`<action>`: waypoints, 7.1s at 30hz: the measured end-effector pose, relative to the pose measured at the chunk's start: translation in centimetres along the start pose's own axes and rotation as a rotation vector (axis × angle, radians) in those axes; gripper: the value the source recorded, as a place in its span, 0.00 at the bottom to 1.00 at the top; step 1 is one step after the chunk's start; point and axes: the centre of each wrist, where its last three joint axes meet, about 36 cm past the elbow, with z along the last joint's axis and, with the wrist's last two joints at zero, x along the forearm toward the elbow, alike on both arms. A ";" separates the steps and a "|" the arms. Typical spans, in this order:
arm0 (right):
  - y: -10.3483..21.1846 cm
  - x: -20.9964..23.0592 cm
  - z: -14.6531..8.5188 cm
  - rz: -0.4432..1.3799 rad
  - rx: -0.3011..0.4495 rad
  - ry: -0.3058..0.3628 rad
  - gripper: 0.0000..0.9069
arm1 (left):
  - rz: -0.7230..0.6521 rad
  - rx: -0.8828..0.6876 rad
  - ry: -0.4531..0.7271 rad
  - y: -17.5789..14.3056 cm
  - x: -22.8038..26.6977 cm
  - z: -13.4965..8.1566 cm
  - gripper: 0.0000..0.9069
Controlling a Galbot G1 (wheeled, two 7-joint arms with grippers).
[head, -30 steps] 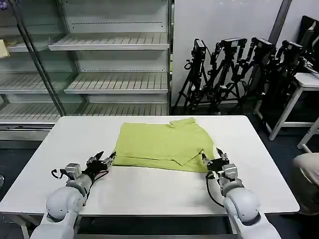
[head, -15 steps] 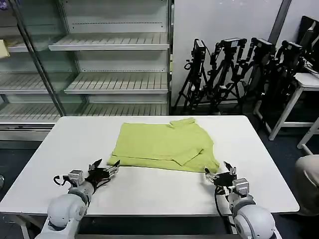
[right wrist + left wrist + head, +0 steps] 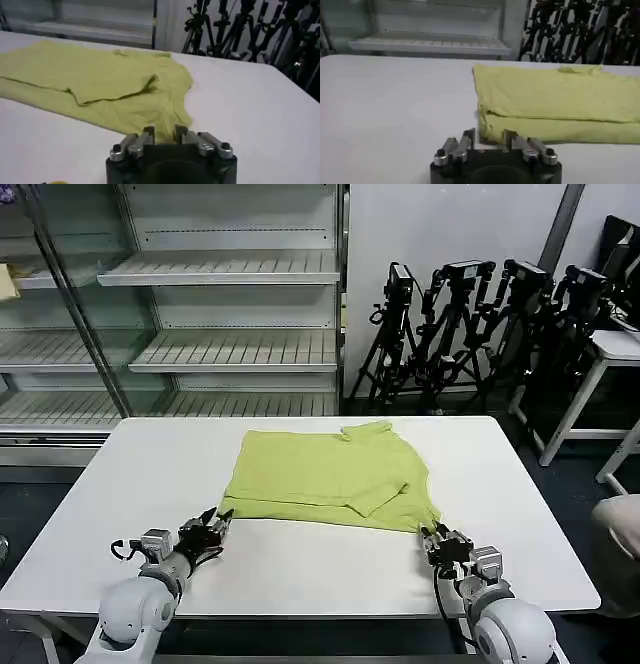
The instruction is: Fold and organize the clothes.
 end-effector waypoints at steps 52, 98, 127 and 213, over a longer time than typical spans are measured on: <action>3.7 12.6 2.1 -0.014 0.117 0.052 1.00 | -0.022 0.021 0.038 -0.2 12.8 3.6 1.00; 5.5 -10.3 -10.2 0.131 -0.015 -0.177 1.00 | 0.037 -0.109 -0.108 2.7 -1.5 -6.3 1.00; 7.1 -21.8 -12.0 0.167 -0.112 0.006 1.00 | 0.004 -0.123 0.017 5.1 -11.7 -8.0 1.00; 5.8 -6.1 -5.7 0.046 -0.021 -0.108 0.00 | 0.084 -0.106 -0.060 3.2 -0.3 -3.4 0.02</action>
